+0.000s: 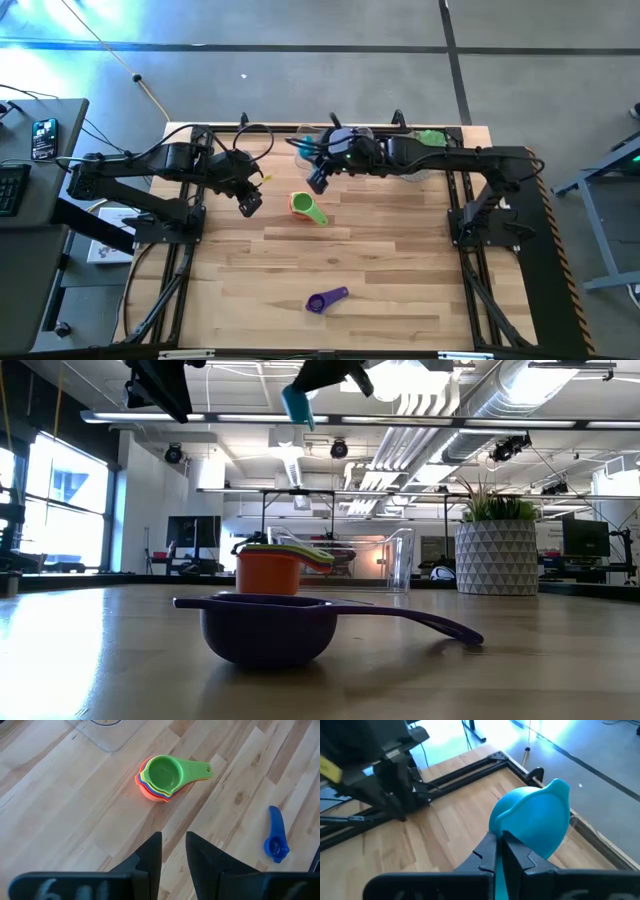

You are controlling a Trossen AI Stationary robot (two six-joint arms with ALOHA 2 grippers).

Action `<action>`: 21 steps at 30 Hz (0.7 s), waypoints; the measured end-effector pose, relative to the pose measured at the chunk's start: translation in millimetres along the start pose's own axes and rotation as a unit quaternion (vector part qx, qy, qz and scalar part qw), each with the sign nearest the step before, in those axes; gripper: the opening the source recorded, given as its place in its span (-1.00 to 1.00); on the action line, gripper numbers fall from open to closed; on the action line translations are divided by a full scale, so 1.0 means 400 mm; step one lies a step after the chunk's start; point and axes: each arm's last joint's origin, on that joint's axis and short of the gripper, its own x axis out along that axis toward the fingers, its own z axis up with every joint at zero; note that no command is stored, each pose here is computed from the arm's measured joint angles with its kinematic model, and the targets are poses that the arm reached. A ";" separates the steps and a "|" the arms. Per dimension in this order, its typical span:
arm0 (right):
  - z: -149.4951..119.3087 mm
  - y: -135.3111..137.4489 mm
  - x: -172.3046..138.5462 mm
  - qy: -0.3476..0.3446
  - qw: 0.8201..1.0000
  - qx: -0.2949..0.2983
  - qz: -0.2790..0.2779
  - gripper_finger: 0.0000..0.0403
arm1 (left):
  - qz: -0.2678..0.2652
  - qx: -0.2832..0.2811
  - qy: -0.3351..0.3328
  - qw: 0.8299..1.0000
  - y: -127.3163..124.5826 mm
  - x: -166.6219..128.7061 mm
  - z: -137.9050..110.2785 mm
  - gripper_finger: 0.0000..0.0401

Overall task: Nest measuring cups in basket
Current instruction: Stack the blue measuring cup on the top of the green measuring cup

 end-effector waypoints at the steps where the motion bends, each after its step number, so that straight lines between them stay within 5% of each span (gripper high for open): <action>1: -0.001 0.001 0.006 0.003 1.000 -0.001 -0.001 -1.00 | 0.000 0.000 0.000 1.000 0.000 0.000 0.000 -0.61; 21: -0.143 0.041 0.205 0.181 0.980 0.005 0.088 -1.00 | 0.001 0.008 0.000 1.000 0.000 0.000 0.000 -0.61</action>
